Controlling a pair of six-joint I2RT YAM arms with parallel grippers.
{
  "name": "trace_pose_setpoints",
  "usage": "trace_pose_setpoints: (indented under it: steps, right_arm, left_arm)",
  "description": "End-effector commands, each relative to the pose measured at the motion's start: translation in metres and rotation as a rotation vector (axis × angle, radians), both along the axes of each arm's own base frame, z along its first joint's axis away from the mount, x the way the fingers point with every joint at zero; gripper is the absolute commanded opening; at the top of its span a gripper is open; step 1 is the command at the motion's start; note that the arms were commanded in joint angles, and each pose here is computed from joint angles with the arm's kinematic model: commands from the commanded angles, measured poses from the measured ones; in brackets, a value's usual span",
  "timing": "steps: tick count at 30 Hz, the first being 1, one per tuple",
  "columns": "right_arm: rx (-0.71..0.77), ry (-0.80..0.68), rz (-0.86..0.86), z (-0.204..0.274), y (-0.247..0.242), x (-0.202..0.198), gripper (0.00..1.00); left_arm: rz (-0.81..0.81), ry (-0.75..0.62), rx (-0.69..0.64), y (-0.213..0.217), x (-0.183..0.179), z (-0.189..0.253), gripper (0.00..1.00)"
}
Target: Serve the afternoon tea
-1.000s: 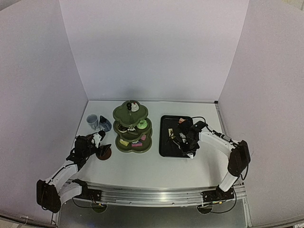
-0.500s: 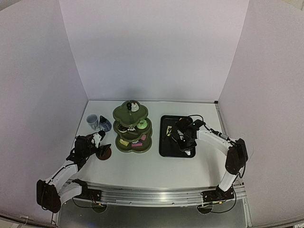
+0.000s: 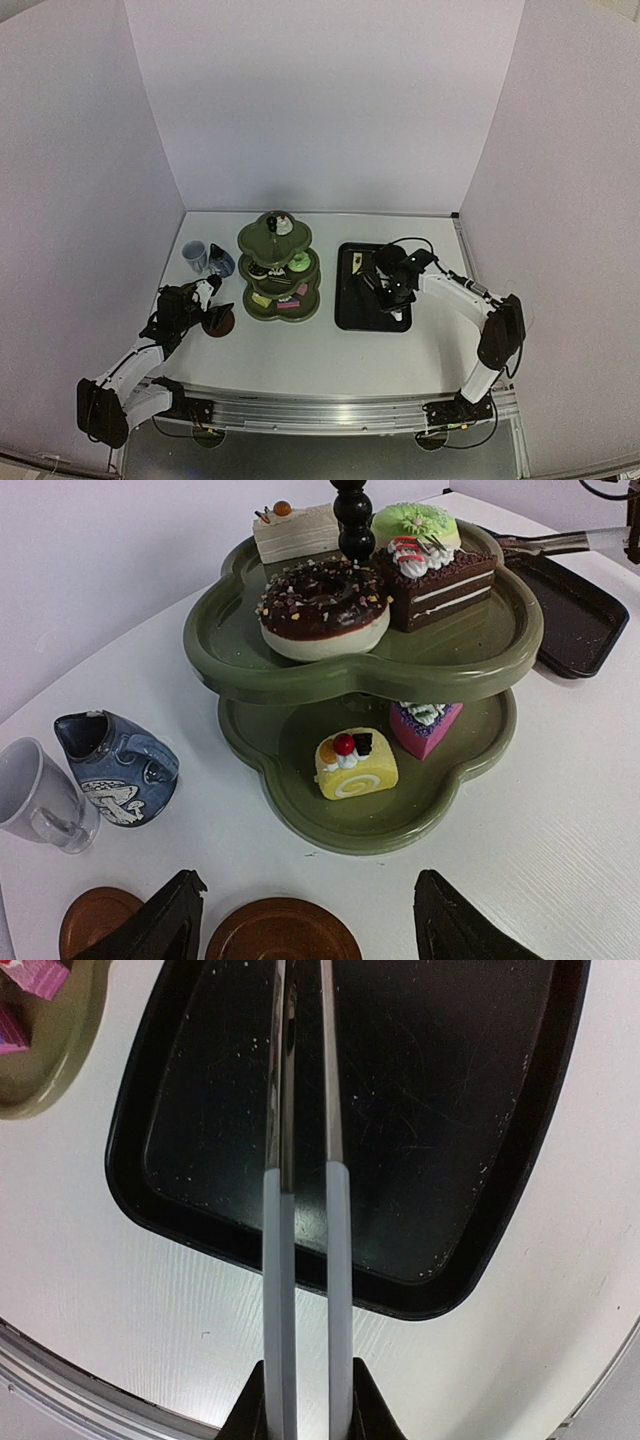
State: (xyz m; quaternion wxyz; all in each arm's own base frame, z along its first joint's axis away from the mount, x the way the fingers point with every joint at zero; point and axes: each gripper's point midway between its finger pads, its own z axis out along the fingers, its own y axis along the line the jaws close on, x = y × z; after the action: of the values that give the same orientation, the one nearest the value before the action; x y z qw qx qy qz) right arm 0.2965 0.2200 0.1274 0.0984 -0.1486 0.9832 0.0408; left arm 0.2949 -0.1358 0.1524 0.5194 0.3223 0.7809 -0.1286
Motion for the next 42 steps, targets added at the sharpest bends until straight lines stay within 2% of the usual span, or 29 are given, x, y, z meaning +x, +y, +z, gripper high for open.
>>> trace_pose_setpoints:
  steps: [1, 4, 12, 20, 27, 36, 42]
  right_arm:
    - [0.068, -0.139, -0.025, 0.042, 0.006, 0.017, 0.00]
    - [0.097, -0.195, -0.026, 0.064, 0.008, 0.023, 0.00]
    - [0.284, -0.435, 0.059, 0.179, 0.029, 0.037, 0.00]
    - [0.433, -0.623, 0.398, 0.270, 0.106, 0.004, 0.00]
    - [0.513, -0.598, 0.572, 0.273, 0.167, -0.023, 0.00]
    - [0.411, -0.515, 0.677, 0.226, 0.193, -0.034, 0.00]
    - [0.340, -0.478, 0.672, 0.206, 0.192, -0.031, 0.00]
  left_arm:
    - [0.003, -0.045, 0.001, 0.001, 0.005, 0.010, 0.72]
    - [0.008, -0.038, 0.004, 0.002, 0.005, 0.009, 0.72]
    - [0.027, -0.034, -0.014, 0.003, 0.006, 0.011, 0.73]
    - [0.082, 0.001, -0.066, 0.011, 0.009, 0.013, 0.74]
    - [0.122, 0.019, -0.099, 0.019, 0.011, 0.014, 0.74]
    - [0.130, 0.025, -0.099, 0.022, 0.010, 0.011, 0.74]
    - [0.130, 0.022, -0.101, 0.022, 0.010, 0.011, 0.74]
